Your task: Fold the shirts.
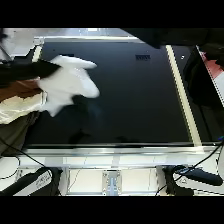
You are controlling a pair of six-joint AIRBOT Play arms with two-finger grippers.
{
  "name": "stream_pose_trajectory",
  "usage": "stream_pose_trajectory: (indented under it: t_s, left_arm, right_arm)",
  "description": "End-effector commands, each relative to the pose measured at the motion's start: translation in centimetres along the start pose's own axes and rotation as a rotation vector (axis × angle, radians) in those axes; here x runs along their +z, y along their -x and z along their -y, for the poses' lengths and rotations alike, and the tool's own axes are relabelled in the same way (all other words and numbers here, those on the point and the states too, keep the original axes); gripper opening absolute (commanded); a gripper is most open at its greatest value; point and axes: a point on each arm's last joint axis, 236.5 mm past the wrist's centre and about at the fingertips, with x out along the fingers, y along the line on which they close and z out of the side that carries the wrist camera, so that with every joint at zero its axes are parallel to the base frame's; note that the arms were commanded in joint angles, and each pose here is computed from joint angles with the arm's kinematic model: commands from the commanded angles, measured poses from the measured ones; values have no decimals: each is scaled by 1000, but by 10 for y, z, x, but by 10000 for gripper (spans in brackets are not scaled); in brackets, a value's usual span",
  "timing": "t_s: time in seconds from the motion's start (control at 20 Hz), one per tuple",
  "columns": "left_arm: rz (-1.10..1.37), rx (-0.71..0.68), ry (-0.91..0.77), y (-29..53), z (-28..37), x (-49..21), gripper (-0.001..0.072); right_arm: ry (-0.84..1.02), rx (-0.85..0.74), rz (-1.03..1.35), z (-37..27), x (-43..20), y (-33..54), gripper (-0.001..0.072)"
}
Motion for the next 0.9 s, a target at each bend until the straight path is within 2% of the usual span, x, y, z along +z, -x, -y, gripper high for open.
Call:
stream_pose_trajectory:
  t_s: [0.0,0.05,0.1,0.2,0.3,0.4,0.45,0.5,0.6,0.75,0.85]
  left_arm:
    - [-289,-171,-132,-68,76,-72,168]
    - [-333,-193,-152,-84,85,-85,526]
    - [-338,-174,-171,-96,84,-89,699]
    - [-257,-28,-217,-102,48,-67,713]
    - [-168,233,-219,-80,-25,-36,713]
    - [-110,499,-26,-37,-107,-23,709]
    - [-97,592,120,-15,-142,-30,707]
    - [-123,635,221,1,-168,-44,702]
    - [-271,635,293,15,-200,-87,700]
    - [-447,477,317,-8,-216,-138,700]
    - [-492,414,374,-29,-228,-162,700]
  right_arm:
    - [173,-180,-68,-15,2,25,547]
    - [193,-291,-106,-1,-4,36,547]
    - [197,-417,-145,18,-9,51,547]
    - [180,-732,-269,67,-28,102,547]
    - [94,-1094,-463,112,-61,182,547]
    - [-13,-1381,-656,135,-95,257,546]
    - [-79,-1427,-703,143,-112,274,546]
    - [-161,-1436,-709,153,-129,281,546]
    - [-353,-1366,-708,169,-173,280,546]
    - [-583,-1106,-580,192,-224,234,546]
    - [-668,-1040,-590,198,-256,222,547]
